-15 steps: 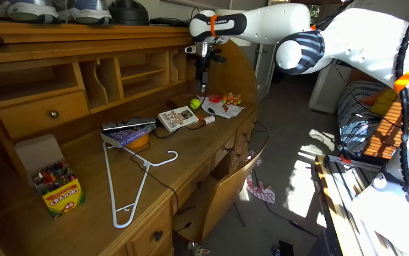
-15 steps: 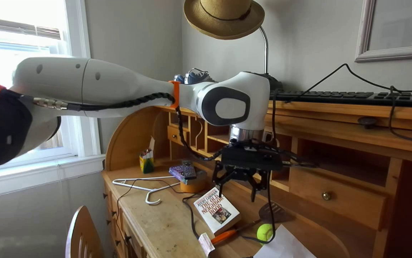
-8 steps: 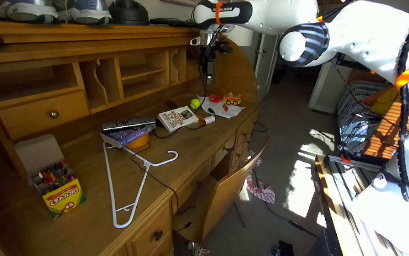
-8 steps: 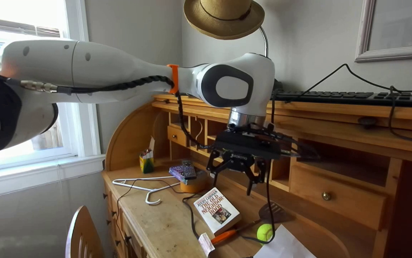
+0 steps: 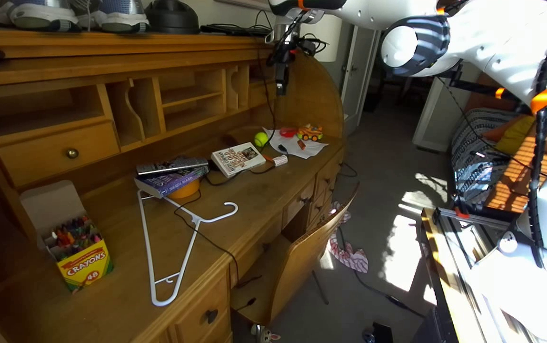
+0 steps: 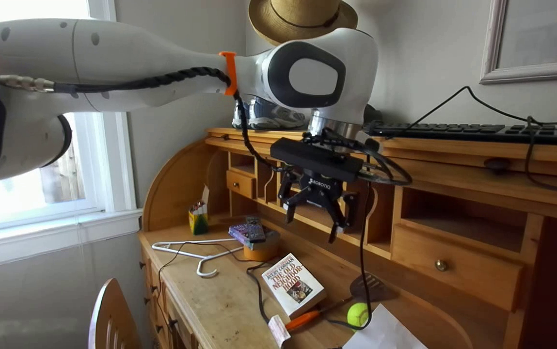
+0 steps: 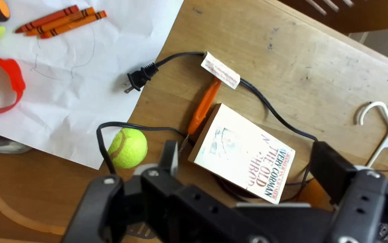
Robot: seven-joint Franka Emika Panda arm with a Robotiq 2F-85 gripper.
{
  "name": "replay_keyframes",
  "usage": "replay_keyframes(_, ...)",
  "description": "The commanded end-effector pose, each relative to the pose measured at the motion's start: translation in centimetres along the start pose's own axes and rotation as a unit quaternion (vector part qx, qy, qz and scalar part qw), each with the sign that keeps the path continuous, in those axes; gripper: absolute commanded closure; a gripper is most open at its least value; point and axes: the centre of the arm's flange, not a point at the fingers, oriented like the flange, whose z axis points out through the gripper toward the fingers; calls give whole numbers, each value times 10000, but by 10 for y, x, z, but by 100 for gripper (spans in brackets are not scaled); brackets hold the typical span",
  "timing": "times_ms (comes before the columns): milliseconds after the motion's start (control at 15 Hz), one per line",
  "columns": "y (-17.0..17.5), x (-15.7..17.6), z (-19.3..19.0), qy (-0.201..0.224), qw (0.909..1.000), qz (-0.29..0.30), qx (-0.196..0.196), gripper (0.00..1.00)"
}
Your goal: Use the spatula to place the white book on the desktop.
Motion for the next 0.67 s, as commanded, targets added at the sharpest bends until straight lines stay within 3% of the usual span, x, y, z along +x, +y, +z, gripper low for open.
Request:
replay_keyframes(0, -52, -57, -5, 181, 9950, 979, 111, 0)
replay_keyframes(67, -3, -3, -17, 85, 9986, 524, -35, 0)
replay_keyframes(600, -4, -3, -19, 91, 9984, 553, -43, 0)
